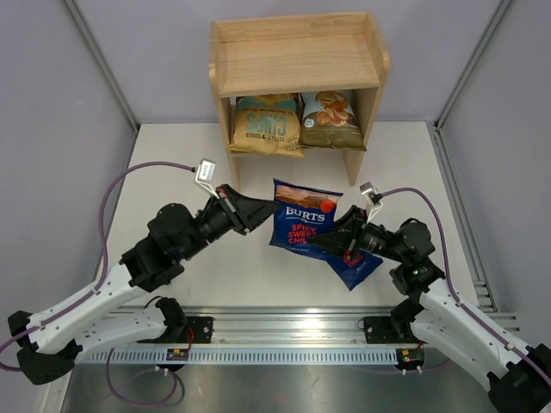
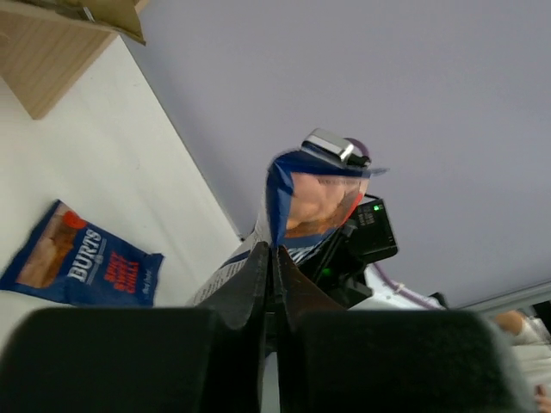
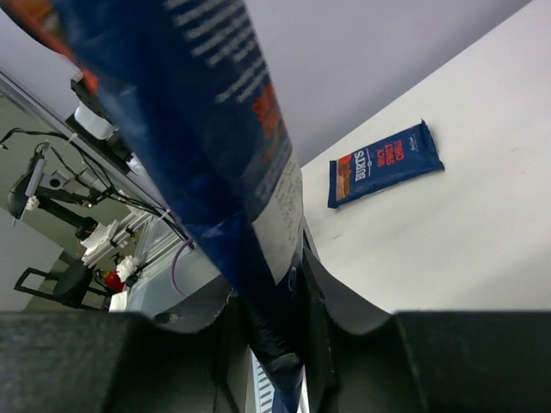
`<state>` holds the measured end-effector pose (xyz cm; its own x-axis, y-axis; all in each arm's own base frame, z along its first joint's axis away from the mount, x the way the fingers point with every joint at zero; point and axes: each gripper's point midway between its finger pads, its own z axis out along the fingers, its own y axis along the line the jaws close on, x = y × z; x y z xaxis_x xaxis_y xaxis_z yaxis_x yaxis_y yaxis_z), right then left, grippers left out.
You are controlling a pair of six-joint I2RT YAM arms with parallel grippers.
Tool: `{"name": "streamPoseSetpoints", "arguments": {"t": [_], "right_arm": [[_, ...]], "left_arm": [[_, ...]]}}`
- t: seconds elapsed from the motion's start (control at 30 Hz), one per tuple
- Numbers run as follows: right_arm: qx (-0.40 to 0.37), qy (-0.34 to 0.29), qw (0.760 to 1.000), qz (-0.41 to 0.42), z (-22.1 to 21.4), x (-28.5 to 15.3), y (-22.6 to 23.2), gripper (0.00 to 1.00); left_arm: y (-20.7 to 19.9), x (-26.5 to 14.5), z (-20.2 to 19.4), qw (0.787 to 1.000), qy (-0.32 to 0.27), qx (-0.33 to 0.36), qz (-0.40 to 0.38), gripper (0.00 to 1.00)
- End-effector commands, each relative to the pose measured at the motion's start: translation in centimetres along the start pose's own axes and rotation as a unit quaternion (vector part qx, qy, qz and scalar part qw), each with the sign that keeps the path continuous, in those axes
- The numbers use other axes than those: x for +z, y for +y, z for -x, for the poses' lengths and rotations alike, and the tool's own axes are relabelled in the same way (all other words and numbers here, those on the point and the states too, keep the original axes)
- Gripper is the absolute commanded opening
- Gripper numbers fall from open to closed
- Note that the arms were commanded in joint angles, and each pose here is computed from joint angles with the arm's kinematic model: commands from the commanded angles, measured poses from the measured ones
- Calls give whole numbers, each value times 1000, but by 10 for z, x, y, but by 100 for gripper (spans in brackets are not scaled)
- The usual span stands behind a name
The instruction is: Place and organize the chips bags onto the shelf
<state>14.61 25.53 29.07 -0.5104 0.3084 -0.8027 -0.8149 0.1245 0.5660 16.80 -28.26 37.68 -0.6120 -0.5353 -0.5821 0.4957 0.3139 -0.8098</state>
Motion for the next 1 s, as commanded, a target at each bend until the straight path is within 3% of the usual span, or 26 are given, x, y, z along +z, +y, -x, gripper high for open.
{"name": "streamPoseSetpoints", "arguments": {"t": [0.0,0.03,0.07,0.17,0.2,0.23,0.3,0.43,0.5,0.57,0.6,0.63,0.7,0.73,0.77,0.87,0.97], "right_arm": [[-11,-29,998,53,28,0,39,30],[-5,-22,998,63,29,-1,46,28],[15,-15,998,65,28,-1,49,26],[53,6,996,76,26,-2,59,24],[58,10,994,87,26,-3,64,22],[63,16,993,99,26,-4,69,21],[77,19,991,109,29,-5,76,21],[86,50,986,136,30,-6,92,22],[99,68,983,137,28,-4,92,22],[103,85,981,140,28,-3,93,22],[104,96,979,144,25,-4,95,22],[103,101,979,144,26,-4,96,22],[95,103,979,146,29,-5,100,23],[95,105,980,137,27,-5,97,24],[91,103,982,131,28,-5,97,25],[85,82,988,102,33,-3,91,41],[77,46,994,70,41,-4,84,60]], "left_arm": [[-31,-11,26,997,-25,65,-32,10],[-34,-13,26,995,-20,85,-40,16],[-34,-15,21,991,-4,128,-48,34],[-41,-22,3,973,41,204,-96,51],[-47,-26,-7,967,66,213,-123,67],[-47,-28,-16,963,83,219,-136,75],[-41,-31,-27,956,108,232,-143,86],[-39,-35,-45,943,143,244,-175,92],[-48,-40,-57,931,167,243,-215,90],[-56,-40,-60,923,176,243,-239,78],[-56,-38,-59,925,177,240,-236,67],[-53,-34,-58,928,176,241,-225,50],[-50,-30,-59,930,182,238,-213,40],[-48,-28,-58,932,179,239,-205,29],[-48,-27,-56,933,177,239,-202,27],[-46,-25,-47,944,153,231,-181,18],[-43,-22,-30,960,109,211,-147,17]]}}
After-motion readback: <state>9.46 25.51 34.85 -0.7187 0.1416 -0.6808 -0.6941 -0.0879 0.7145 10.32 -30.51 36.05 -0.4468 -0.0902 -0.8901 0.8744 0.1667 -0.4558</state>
